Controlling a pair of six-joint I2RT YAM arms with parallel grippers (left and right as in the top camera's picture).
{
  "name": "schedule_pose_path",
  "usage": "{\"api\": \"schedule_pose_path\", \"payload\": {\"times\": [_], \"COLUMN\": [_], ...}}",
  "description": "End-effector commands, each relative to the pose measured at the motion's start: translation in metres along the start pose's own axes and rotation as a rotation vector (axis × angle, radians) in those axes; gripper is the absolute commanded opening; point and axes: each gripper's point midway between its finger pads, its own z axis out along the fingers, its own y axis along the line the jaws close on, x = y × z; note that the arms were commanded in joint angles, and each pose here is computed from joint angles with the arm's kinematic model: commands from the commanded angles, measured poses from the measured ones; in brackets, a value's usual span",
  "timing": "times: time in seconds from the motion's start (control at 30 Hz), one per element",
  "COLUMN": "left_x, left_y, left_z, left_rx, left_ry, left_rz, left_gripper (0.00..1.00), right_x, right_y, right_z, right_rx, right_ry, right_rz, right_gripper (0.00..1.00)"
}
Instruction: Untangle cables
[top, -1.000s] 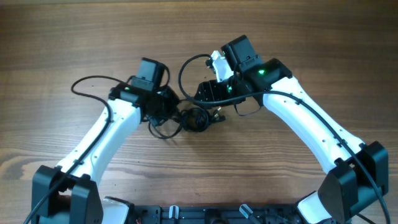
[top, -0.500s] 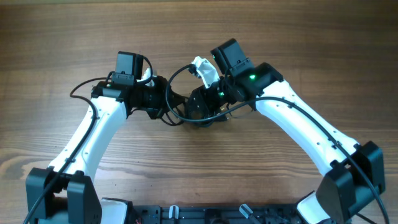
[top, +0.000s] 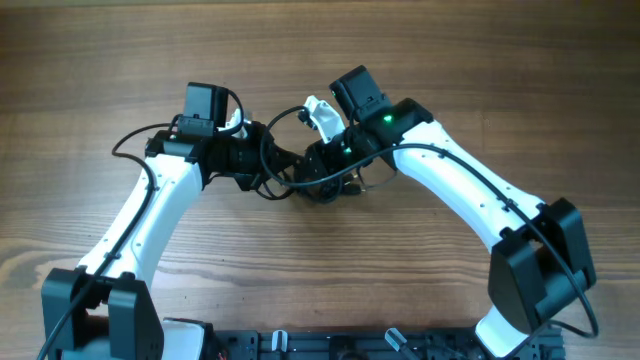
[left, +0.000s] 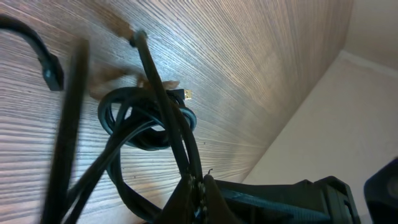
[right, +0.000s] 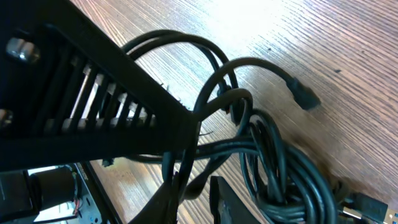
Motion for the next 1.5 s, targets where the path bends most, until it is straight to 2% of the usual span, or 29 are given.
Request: {"api": "schedule_pose_path", "payload": {"times": [0.0, 0.17, 0.37, 0.63, 0.73, 0.8, 0.9, 1.0, 1.1, 1.2, 1.3, 1.47], "left_x": [0.004, 0.004, 0.004, 0.001, 0.001, 0.0, -0.005, -0.015, -0.029, -0.038, -0.039, -0.04], "left_y": [-0.004, -0.004, -0.005, -0.008, -0.008, -0.007, 0.002, 0.018, 0.038, 0.057, 0.066, 0.065], "left_z": [0.0, 0.0, 0.0, -0.001, -0.001, -0.001, 0.0, -0.002, -0.007, -0.013, -0.017, -0.017], "left_rx": [0.027, 0.027, 0.029, 0.041, 0.041, 0.037, -0.01, -0.091, -0.194, -0.293, -0.336, -0.334], "left_ry": [0.029, 0.029, 0.027, 0.019, 0.018, 0.013, -0.025, -0.089, -0.184, -0.257, -0.276, -0.276], "left_rz": [0.018, 0.018, 0.019, 0.017, 0.014, 0.017, 0.007, -0.016, -0.033, -0.051, -0.059, -0.048], "left_gripper": [0.04, 0.04, 0.04, 0.04, 0.04, 0.04, 0.04, 0.04, 0.04, 0.04, 0.04, 0.04], "right_x": [0.007, -0.003, -0.004, 0.01, 0.007, 0.002, -0.013, -0.036, -0.05, -0.053, -0.054, -0.05], "right_y": [-0.009, 0.005, -0.005, -0.001, -0.004, -0.013, -0.03, -0.039, -0.03, -0.009, 0.003, 0.008], "right_z": [0.016, 0.017, 0.023, 0.049, 0.048, 0.043, 0.016, -0.042, -0.105, -0.141, -0.164, -0.168], "right_rx": [-0.011, -0.094, -0.051, -0.056, -0.055, -0.05, -0.042, -0.058, -0.123, -0.216, -0.282, -0.336], "right_ry": [0.034, 0.001, 0.001, 0.069, 0.059, 0.04, -0.033, -0.164, -0.297, -0.359, -0.398, -0.385], "right_rz": [0.03, 0.056, 0.212, 0.285, 0.301, 0.326, 0.351, 0.337, 0.297, 0.231, 0.202, 0.189], "right_gripper": [0.15, 0.13, 0.13, 0.13, 0.04, 0.04, 0.04, 0.04, 0.04, 0.04, 0.04, 0.04]}}
